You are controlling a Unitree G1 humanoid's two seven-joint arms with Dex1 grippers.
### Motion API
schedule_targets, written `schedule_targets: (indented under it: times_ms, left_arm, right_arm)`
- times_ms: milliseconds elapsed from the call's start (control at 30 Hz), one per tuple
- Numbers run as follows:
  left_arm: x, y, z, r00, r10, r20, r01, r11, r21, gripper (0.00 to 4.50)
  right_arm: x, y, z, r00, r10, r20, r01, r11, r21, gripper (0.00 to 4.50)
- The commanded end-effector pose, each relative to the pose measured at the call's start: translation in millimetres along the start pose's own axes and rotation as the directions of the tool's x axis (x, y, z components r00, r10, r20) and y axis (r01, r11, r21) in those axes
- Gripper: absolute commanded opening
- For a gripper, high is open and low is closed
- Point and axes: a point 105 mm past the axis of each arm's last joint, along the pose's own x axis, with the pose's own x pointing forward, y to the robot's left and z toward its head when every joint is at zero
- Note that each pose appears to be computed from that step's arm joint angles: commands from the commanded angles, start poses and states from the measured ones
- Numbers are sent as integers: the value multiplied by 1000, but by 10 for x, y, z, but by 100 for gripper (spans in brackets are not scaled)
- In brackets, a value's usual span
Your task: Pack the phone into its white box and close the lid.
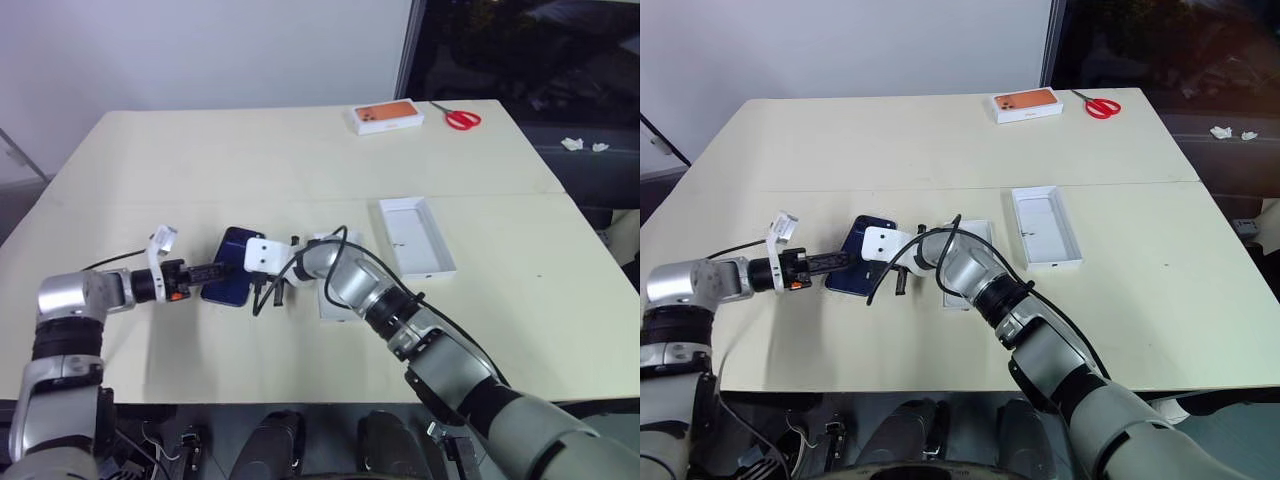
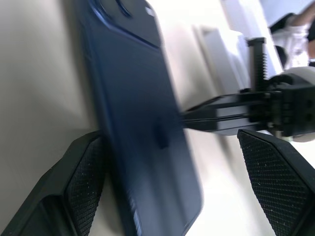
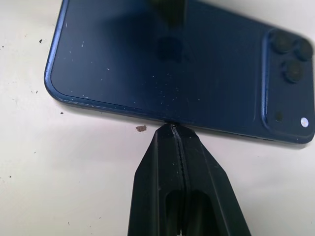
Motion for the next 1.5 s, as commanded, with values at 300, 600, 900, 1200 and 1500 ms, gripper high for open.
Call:
schedule_targets:
  times_ms: [300, 600, 900, 1200, 1500]
  left_arm:
    - [98, 87, -292, 998, -11, -62, 0, 986, -168, 405]
    - [42, 124, -350, 999, -7, -41, -2, 979, -205, 52]
    - [16, 126, -377, 1000, -15, -14, 11, 969, -246, 52]
    - [-45, 90, -314, 996, -43, 72, 63, 951, -302, 3]
    - [-180, -112, -125, 967, -155, 202, 220, 907, -358, 3]
  right_arm:
    - [-35, -56, 23, 1000, -17, 5, 17, 999, -48, 0]
    - [-45, -58, -10, 1000, -22, -1, 22, 998, -60, 0]
    - [-81, -108, 5, 999, -43, 20, 44, 998, -45, 0]
    - [-280, -282, 80, 988, -102, 113, 95, 993, 69, 0]
    - [-794, -424, 218, 947, -146, 286, 94, 978, 187, 0]
